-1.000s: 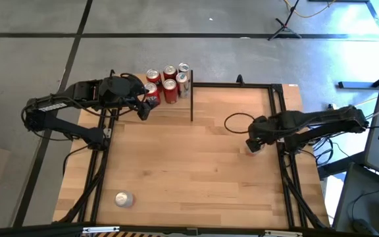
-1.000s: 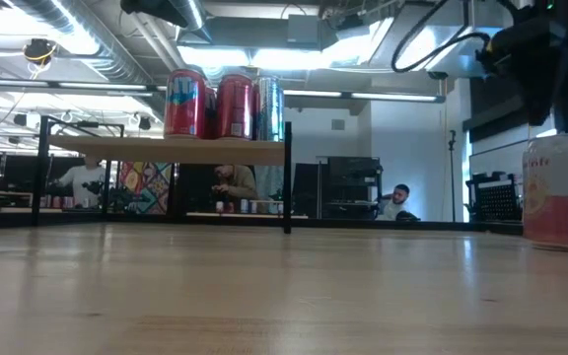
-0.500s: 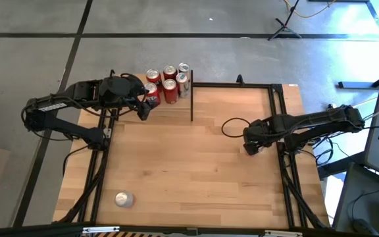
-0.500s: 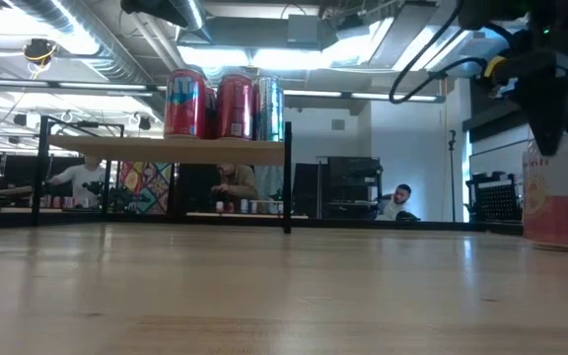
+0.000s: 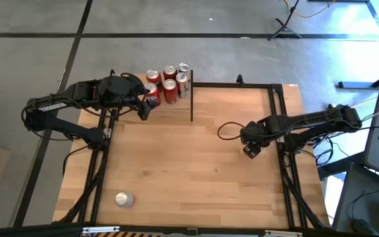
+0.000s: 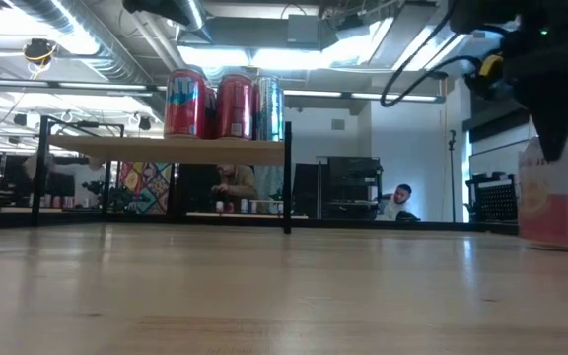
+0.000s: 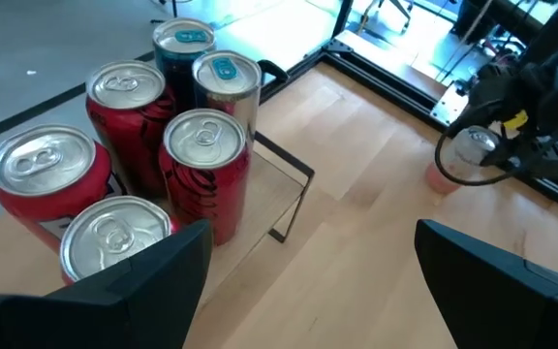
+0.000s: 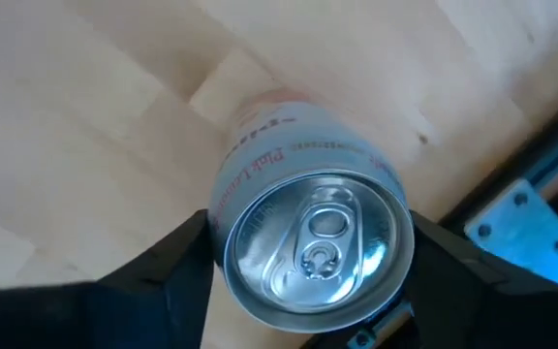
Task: Place canned beverage on shelf
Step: Put the top orange/white soda can on the shelf
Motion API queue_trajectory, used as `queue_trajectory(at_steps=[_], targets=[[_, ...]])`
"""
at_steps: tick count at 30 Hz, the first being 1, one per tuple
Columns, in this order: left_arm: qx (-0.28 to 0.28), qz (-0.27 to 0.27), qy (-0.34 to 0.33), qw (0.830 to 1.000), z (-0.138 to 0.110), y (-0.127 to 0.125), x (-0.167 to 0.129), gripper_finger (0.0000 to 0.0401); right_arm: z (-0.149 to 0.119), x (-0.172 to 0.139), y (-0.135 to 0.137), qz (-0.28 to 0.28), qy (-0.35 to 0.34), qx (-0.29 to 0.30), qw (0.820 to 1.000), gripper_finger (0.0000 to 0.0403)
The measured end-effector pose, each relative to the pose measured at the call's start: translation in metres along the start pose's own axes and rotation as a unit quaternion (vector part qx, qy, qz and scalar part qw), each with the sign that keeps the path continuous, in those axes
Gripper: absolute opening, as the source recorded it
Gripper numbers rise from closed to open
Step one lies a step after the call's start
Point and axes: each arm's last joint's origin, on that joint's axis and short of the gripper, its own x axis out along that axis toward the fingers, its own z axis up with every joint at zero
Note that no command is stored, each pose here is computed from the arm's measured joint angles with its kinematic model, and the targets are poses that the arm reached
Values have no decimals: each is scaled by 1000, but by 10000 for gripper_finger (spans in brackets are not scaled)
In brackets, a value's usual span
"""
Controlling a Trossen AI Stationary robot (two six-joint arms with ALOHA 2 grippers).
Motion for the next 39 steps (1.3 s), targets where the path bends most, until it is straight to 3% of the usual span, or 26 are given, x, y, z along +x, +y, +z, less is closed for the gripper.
queue_trajectory(at_steps=[6,12,20,28,33,39], targets=[[27,-44,22,998,-5,-8,-3,347,12,-23,15,70,-62,-114,989,258],[74,-80,67,992,-18,-19,-9,347,32,-51,42,124,-154,-236,952,249],[114,-100,87,985,-28,-28,-16,338,73,-66,94,71,-171,-390,902,252],[126,-107,87,982,-29,-29,-17,337,115,-40,150,21,-141,-519,843,251],[128,-117,92,981,-29,-30,-17,337,128,-20,168,13,-118,-533,838,253],[128,-128,97,979,-29,-30,-17,337,131,-11,174,14,-107,-523,845,261]])
